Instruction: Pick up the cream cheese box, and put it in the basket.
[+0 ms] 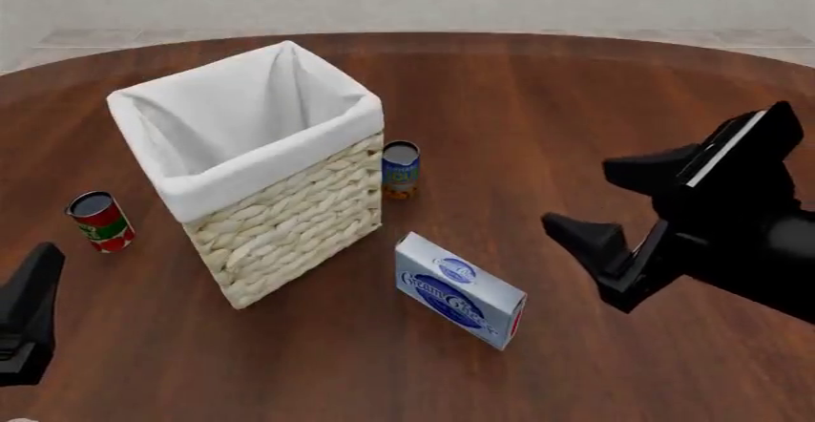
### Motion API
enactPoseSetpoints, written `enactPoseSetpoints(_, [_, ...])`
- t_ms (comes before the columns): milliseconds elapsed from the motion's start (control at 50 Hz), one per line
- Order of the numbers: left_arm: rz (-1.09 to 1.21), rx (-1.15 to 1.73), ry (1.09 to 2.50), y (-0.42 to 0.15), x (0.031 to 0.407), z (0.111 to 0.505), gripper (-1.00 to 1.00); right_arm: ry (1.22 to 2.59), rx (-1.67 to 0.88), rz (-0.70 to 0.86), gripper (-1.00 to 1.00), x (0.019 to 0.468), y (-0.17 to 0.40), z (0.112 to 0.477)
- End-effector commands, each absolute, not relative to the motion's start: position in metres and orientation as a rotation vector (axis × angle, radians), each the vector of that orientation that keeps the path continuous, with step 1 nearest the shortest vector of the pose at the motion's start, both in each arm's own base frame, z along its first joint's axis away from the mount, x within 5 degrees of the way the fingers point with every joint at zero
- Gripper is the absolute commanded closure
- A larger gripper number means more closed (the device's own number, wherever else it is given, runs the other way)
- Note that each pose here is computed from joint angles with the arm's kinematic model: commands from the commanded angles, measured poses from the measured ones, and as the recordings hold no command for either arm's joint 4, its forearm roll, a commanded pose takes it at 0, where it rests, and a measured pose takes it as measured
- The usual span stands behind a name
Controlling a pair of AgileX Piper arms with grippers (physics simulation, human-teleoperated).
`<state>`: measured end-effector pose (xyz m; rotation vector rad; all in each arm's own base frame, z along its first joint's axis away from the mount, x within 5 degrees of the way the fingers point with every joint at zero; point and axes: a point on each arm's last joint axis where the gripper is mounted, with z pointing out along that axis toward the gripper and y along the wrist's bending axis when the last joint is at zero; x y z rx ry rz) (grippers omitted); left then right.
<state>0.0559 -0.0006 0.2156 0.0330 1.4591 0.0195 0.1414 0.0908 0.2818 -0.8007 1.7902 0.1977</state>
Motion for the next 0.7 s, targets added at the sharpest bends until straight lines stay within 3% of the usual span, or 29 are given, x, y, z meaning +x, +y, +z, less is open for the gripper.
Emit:
enactPoseSetpoints(20, [0.014,0.032,1.461,-0.001,0.056,0.215,-1.00,1.827,-0.842,0.204,-1.00,0.149,0.100,0.291])
enactPoseSetpoints(540, [0.011,0.039,1.467,-0.001,0.056,0.215,-1.00,1.891,-0.899,0.272,-1.00,0.151,0.119,0.312])
enactPoseSetpoints(700, [0.011,0.047,1.465,-0.001,0.056,0.215,-1.00,1.926,-0.912,0.259,-1.00,0.162,0.126,0.300])
